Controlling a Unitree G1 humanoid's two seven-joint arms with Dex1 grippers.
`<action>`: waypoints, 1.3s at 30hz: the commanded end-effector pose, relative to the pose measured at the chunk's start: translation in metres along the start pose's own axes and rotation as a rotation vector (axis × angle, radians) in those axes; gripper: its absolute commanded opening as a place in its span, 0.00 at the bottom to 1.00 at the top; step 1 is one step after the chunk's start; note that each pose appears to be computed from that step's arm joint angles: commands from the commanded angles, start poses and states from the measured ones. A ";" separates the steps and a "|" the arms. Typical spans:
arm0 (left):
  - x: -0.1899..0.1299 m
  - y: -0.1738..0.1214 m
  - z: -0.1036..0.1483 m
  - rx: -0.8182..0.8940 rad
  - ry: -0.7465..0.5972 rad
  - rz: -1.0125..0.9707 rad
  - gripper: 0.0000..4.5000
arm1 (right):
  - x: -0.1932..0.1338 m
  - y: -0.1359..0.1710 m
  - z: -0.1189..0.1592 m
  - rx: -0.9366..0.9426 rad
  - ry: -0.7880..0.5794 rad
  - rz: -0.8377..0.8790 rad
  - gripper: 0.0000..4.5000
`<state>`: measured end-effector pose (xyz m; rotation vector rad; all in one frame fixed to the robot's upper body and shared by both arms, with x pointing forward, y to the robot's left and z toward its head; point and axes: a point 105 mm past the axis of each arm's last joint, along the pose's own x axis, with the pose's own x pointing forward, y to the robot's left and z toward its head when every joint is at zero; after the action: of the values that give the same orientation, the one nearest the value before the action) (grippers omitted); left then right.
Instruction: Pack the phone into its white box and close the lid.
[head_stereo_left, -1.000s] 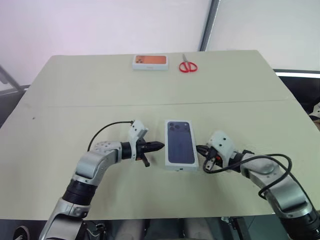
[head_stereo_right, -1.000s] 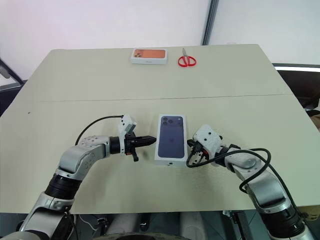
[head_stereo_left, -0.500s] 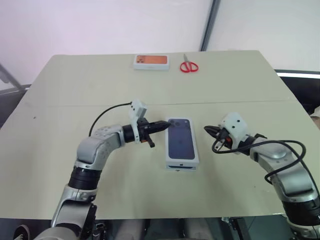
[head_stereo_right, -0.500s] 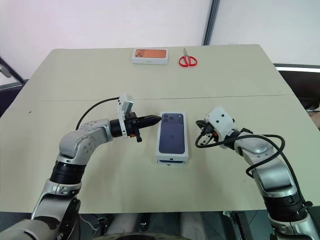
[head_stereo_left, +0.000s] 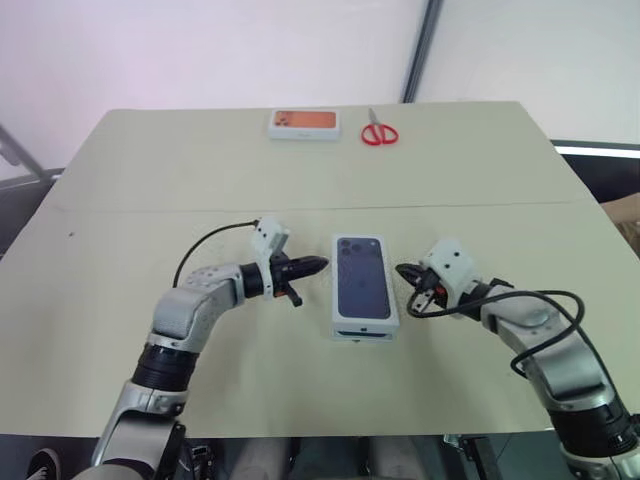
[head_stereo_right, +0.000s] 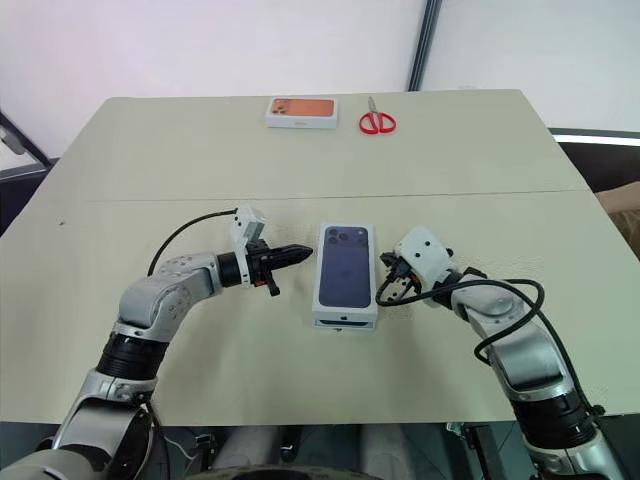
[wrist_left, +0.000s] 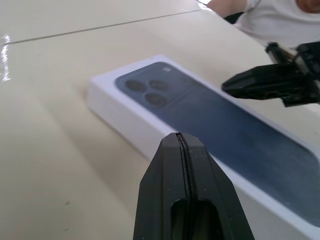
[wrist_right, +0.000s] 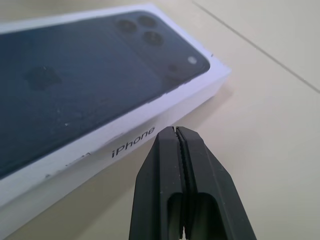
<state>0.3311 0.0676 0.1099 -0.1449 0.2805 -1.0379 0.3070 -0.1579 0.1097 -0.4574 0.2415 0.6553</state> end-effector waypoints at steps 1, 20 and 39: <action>0.005 -0.004 0.002 0.028 -0.012 -0.013 0.00 | 0.001 -0.003 0.008 -0.016 -0.029 -0.018 0.01; 0.017 -0.019 0.002 0.032 -0.015 -0.067 0.00 | -0.001 0.013 0.023 0.009 -0.100 0.047 0.01; 0.009 -0.034 0.006 0.040 -0.004 -0.105 0.00 | -0.012 0.026 0.025 0.011 -0.099 0.115 0.01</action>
<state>0.3181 0.0550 0.1116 -0.1087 0.2928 -1.0758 0.2926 -0.1518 0.1131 -0.4037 0.2425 0.7039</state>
